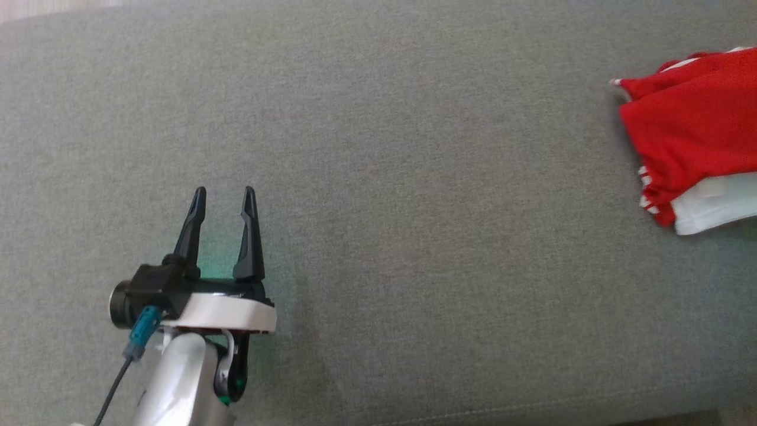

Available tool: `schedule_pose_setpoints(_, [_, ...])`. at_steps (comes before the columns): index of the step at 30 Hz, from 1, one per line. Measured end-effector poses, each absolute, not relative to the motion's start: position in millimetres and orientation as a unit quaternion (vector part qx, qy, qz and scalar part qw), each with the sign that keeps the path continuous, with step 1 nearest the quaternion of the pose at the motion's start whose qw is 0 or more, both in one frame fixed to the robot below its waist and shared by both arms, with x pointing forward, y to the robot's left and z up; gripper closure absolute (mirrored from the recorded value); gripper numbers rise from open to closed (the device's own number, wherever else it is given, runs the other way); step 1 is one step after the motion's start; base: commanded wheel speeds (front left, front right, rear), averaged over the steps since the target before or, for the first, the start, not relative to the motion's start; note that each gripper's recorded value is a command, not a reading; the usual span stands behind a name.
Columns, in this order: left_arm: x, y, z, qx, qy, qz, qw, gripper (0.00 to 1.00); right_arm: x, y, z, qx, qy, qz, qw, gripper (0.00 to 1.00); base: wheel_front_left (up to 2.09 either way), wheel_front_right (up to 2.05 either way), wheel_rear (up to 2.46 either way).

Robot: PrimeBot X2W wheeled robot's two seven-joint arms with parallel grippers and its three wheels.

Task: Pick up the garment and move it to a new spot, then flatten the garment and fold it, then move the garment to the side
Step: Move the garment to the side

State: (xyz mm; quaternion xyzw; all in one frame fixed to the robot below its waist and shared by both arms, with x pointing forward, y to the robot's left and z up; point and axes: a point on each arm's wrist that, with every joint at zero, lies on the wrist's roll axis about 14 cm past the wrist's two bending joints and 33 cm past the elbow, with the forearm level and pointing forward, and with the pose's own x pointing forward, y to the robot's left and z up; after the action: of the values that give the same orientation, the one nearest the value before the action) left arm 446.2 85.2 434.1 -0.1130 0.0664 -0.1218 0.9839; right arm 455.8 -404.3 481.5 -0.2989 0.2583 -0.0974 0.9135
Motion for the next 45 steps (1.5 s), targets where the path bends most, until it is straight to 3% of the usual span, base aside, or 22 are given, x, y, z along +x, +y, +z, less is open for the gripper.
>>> schedule_pose_setpoints(11, [452, 90, 425, -0.111, 0.074, -0.117, 0.984, 0.00, 452, -431, 471, -0.284, 0.280, -0.142, 0.906, 0.97, 0.00, 0.00, 0.00])
schedule_pose_setpoints(12, [452, 90, 425, -0.111, 0.074, -0.117, 0.984, 0.00, 451, -432, 472, -0.280, 0.278, -0.147, 0.907, 0.03, 0.00, 0.00, 0.00])
schedule_pose_setpoints(13, [452, 90, 426, -0.112, 0.074, -0.117, 0.984, 0.00, 450, -433, 473, -0.275, 0.276, -0.152, 0.909, 0.00, 0.00, 0.00, 0.00])
schedule_pose_setpoints(24, [448, 88, 446, -0.107, 0.051, -0.122, 0.985, 0.00, 460, -406, 515, -0.258, 0.195, -0.151, 0.934, 0.00, 0.00, 0.00, 0.00])
schedule_pose_setpoints(33, [429, 100, 481, -0.104, 0.010, -0.107, 0.989, 0.00, 473, -303, 584, -0.178, 0.032, -0.073, 0.981, 0.00, 0.00, 0.00, 0.00])
schedule_pose_setpoints(39, [409, 108, 494, -0.109, -0.004, -0.092, 0.990, 0.00, 447, -223, 595, -0.065, -0.038, -0.009, 0.997, 0.00, 0.00, 0.00, 0.00])
schedule_pose_setpoints(45, [391, 117, 500, -0.120, -0.011, -0.072, 0.990, 0.00, 405, -192, 565, 0.028, -0.055, 0.022, 0.998, 0.00, 0.00, 0.00, 0.00])
